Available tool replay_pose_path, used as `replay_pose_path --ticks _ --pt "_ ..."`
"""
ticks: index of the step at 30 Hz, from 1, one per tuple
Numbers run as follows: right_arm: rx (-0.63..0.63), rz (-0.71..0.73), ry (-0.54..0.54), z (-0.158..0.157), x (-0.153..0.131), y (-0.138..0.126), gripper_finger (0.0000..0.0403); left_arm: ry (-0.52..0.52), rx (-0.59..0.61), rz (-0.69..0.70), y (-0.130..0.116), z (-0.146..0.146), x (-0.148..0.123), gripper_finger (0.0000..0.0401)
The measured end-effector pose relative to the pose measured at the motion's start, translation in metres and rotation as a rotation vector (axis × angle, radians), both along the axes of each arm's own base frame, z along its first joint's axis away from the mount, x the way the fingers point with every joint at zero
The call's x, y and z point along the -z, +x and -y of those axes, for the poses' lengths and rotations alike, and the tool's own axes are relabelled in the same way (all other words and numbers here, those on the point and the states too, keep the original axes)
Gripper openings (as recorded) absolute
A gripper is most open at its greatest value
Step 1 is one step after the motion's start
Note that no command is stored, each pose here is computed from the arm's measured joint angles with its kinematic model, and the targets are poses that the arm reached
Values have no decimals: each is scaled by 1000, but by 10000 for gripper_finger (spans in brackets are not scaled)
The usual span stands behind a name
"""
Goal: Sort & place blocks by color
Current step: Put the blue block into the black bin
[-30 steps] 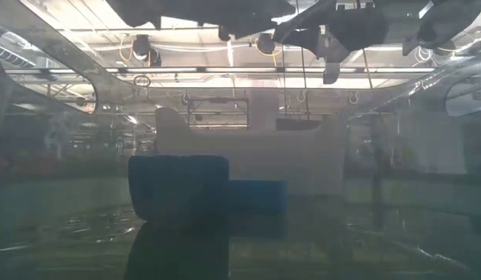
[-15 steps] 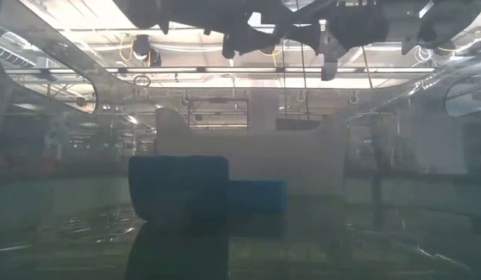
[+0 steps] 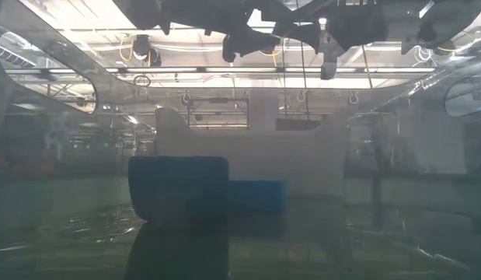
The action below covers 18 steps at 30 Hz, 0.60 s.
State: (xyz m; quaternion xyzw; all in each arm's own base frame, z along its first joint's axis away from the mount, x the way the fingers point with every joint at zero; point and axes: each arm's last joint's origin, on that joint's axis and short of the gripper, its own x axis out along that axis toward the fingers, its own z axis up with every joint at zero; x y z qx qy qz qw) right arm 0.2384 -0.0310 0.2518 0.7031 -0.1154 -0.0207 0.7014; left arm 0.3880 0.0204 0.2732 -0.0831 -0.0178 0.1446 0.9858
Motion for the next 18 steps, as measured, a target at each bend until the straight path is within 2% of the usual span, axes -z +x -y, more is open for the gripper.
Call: replay_pose_path --ticks 7,13,18 --pt "0 0 0 0 0 0 66 0 38 5 0 1 -1 180" --pt "2 -1 -6 0 0 0 70 1 46 6 0 1 -1 178" --pt "3 -3 -18 0 0 0 140 1 65 6 0 2 -1 178"
